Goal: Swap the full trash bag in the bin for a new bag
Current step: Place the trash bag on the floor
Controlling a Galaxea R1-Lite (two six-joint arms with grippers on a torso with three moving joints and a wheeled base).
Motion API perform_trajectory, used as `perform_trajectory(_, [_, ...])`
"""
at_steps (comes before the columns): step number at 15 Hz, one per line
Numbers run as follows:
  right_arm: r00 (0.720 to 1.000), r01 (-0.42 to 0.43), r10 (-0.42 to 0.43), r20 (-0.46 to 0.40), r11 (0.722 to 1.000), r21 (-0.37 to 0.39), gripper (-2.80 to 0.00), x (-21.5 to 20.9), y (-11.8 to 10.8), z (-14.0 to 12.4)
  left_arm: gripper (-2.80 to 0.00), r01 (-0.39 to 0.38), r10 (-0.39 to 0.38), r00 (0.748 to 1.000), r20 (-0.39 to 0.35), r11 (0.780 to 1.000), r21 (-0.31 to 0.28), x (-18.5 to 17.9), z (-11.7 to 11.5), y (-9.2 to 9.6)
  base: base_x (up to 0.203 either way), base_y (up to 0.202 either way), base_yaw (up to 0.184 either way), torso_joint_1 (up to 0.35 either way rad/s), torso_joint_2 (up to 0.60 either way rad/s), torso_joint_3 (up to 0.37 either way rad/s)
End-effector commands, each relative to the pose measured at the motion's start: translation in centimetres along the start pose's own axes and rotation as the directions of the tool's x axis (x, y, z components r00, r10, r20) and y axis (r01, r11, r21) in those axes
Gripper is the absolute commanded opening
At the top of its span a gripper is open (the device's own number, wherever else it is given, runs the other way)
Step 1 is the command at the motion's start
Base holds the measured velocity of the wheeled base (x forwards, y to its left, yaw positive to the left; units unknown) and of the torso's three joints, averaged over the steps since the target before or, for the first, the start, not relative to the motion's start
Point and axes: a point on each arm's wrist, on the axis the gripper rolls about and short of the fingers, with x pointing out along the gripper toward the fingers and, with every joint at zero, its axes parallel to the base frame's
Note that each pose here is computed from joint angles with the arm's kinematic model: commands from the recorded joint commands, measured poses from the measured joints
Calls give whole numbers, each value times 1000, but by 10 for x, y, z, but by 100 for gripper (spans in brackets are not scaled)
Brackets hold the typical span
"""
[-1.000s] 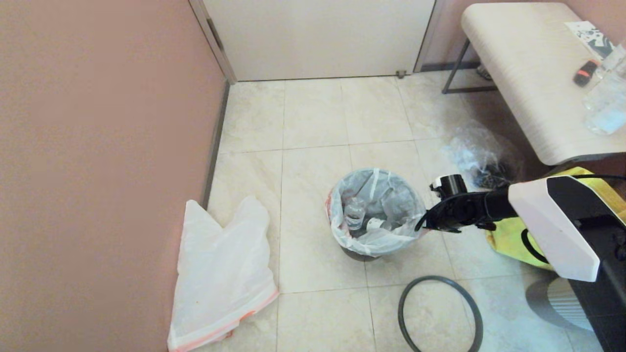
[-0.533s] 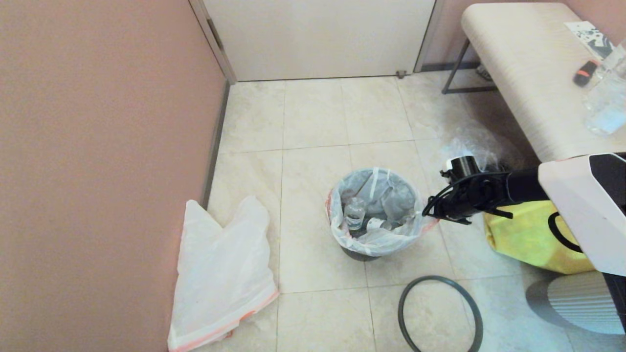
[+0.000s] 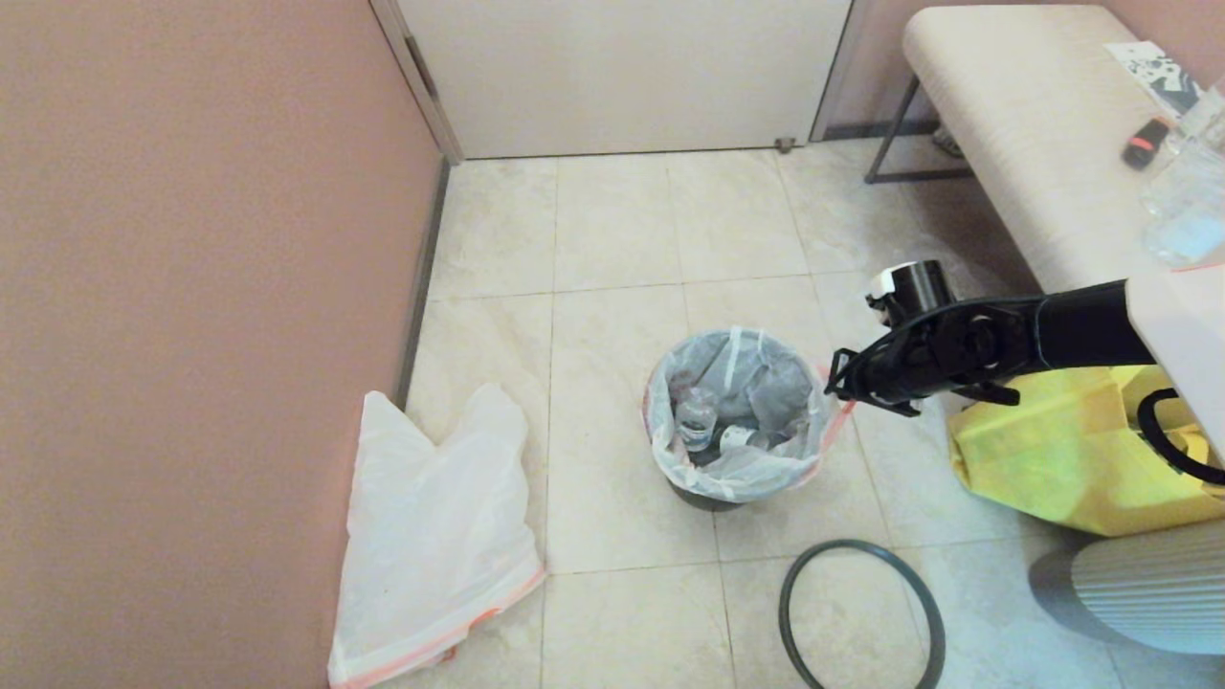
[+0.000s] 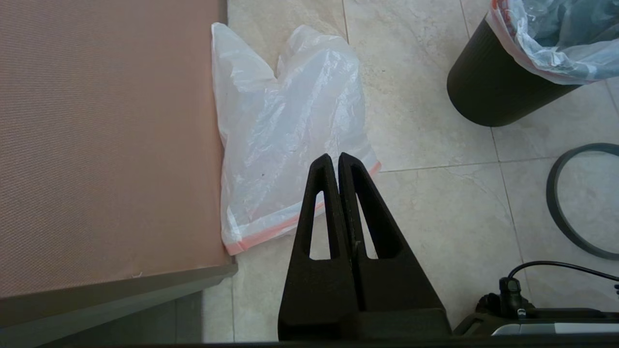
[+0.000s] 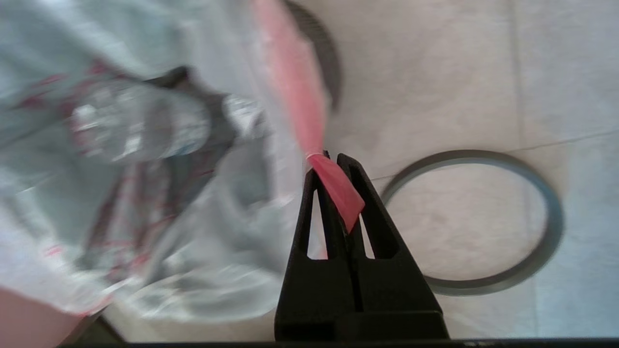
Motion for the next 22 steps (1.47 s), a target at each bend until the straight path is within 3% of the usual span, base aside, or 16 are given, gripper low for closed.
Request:
perform_trajectory(1, [999,-34,34,15,999,4,-280,-13,15,0,-280,-1,1,1000,-1,1000,0,0,0,0,0,0,0,0,0,0])
perform_trajectory(7, [991,-128,129,-26,991,35,-280,-12,29,-6,-280,-1,1,1000,0,1000,0,0,0,0,0,0,0,0,0,0])
perform_trajectory(14, [988,-149,151,-43,988,49,-280,-11,26,-7,-280,-1,1,1000,0,1000,0,0,0,0,0,0,0,0,0,0])
perform_trajectory(19, [997,-77,80,-23,991,107,-280,-7,-14,9,-280,-1,1,1000,0,1000,0,0,0,0,0,0,0,0,0,0])
perform_trajectory(22, [997,-69,70,-13,992,107,-280,-15,-17,11,-280,-1,1,1000,0,1000,0,0,0,0,0,0,0,0,0,0])
